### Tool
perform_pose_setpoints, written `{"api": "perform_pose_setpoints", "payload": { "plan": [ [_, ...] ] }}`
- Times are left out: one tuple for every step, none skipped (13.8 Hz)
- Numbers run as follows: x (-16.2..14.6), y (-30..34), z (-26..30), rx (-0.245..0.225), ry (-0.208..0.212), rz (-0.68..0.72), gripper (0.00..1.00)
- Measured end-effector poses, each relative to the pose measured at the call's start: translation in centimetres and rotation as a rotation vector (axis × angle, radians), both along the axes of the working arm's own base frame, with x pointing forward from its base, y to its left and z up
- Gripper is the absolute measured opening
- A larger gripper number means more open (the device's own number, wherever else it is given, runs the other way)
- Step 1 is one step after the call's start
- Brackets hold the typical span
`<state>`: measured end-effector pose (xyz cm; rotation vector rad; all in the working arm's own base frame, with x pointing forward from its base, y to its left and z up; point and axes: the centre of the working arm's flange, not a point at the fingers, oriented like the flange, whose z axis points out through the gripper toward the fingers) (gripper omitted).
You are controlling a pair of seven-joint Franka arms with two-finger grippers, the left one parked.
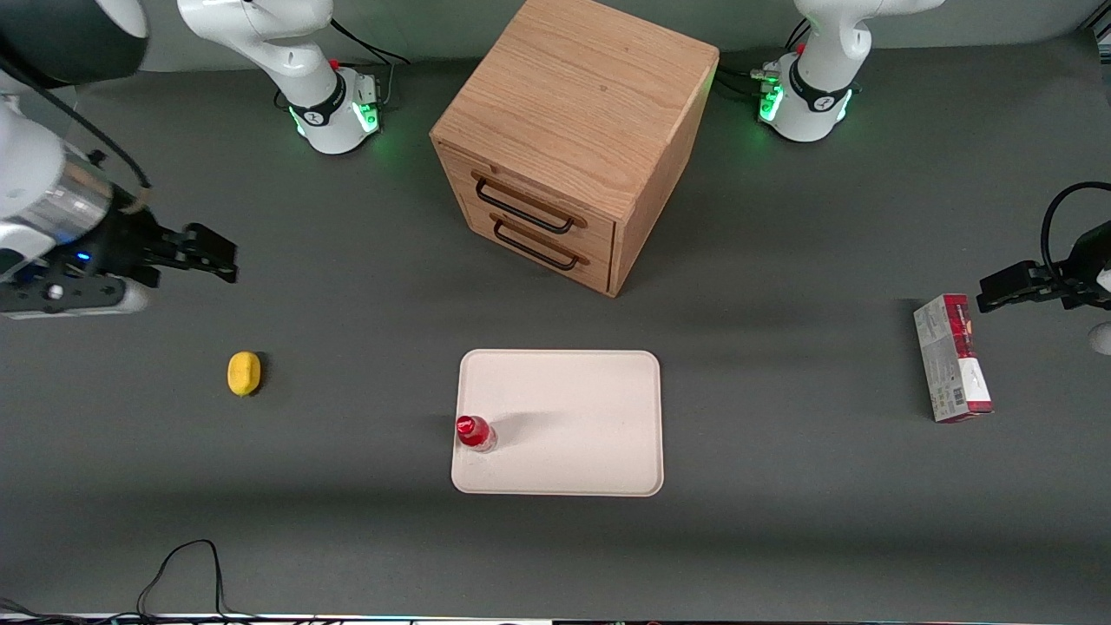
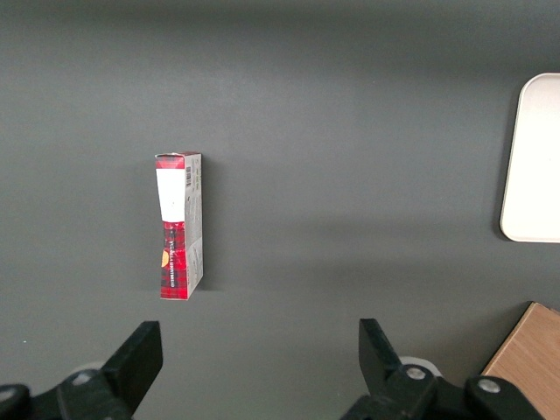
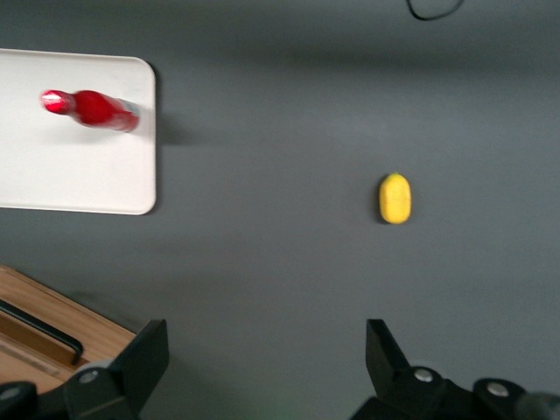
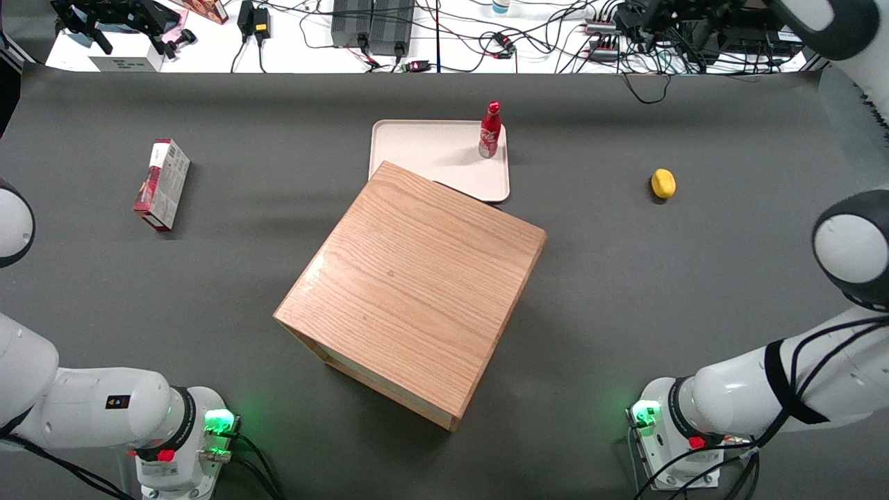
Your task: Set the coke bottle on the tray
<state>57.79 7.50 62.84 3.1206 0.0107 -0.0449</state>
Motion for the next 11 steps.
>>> {"api": "perform_pose_setpoints", "payload": {
  "plan": [
    [-0.4,-2.1,-0.3,0.005,0.005,-0.01,1.0],
    [-0.6,-4.1,-0.6,0.011,0.007,-0.019,1.0],
    [-0.7,-5.9,-0.9,0.014,0.012,-0.031,1.0],
    [-0.6,-7.1,-1.3,0.015,0.014,-0.04,1.0],
    [-0.6,-7.7,-1.5,0.015,0.017,-0.048,1.0],
    [-0.6,-8.0,-1.7,0.014,0.02,-0.053,1.0],
    [-0.6,-8.0,-1.8,0.014,0.021,-0.053,1.0],
    [-0.6,-7.9,-1.8,0.014,0.021,-0.052,1.0],
    [-0.6,-7.8,-1.8,0.014,0.022,-0.05,1.0],
    [-0.6,-7.8,-1.8,0.014,0.022,-0.049,1.0],
    [-0.5,-7.9,-1.8,0.014,0.022,-0.051,1.0]
  ]
}}
